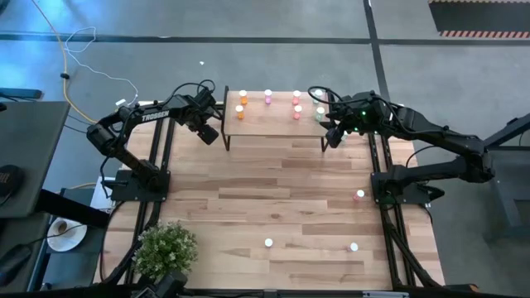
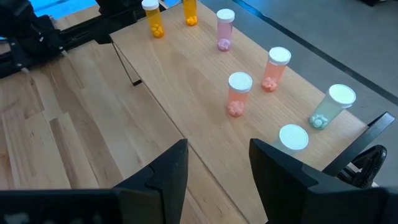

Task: Pick and place medicine bottles onto shelf by color
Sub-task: Put the orange pill bottle on the shelf aligned with the other orange pill bottles

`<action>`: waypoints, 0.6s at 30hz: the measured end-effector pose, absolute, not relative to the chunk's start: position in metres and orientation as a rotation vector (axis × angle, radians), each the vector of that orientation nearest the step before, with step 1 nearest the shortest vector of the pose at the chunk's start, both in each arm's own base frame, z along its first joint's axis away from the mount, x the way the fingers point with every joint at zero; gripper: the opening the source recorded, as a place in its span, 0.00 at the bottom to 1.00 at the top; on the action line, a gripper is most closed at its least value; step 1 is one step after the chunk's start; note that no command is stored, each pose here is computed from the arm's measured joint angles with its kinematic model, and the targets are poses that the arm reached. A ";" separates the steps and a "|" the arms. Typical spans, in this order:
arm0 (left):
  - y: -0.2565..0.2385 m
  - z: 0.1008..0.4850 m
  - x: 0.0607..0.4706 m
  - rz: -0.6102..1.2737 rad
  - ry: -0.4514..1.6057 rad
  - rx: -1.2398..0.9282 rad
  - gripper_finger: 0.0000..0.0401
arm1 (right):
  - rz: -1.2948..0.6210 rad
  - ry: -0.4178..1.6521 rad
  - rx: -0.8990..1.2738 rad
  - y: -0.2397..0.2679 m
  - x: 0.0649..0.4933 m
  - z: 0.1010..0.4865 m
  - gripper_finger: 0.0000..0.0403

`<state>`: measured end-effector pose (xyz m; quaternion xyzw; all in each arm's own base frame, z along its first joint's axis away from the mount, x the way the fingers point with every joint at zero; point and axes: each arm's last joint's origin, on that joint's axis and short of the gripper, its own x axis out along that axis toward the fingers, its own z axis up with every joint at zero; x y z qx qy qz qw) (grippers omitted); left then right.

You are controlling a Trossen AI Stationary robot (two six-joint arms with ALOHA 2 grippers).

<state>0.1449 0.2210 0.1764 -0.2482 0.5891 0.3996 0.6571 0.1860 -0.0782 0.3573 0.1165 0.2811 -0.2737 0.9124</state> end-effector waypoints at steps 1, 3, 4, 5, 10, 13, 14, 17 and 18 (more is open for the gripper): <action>0.221 0.176 0.145 0.905 1.334 -0.562 0.36 | -0.564 0.579 0.240 -0.078 0.186 0.357 0.40; 0.221 0.176 0.145 0.905 1.335 -0.563 0.34 | -0.564 0.579 0.240 -0.078 0.186 0.357 0.40; 0.221 0.176 0.145 0.900 1.334 -0.564 0.33 | -0.564 0.579 0.240 -0.078 0.186 0.357 0.40; 0.221 0.176 0.145 0.892 1.336 -0.562 0.32 | -0.564 0.579 0.240 -0.078 0.186 0.357 0.40; 0.220 0.176 0.145 0.887 1.340 -0.566 0.29 | -0.564 0.579 0.240 -0.078 0.186 0.357 0.40; 0.220 0.176 0.145 0.886 1.344 -0.568 0.29 | -0.564 0.579 0.240 -0.078 0.186 0.357 0.40; 0.220 0.177 0.144 0.883 1.350 -0.571 0.30 | -0.564 0.579 0.240 -0.078 0.186 0.357 0.40; 0.219 0.182 0.144 0.877 1.368 -0.579 0.30 | -0.564 0.580 0.240 -0.078 0.186 0.357 0.40; 0.219 0.184 0.144 0.876 1.370 -0.581 0.30 | -0.563 0.580 0.239 -0.078 0.186 0.357 0.40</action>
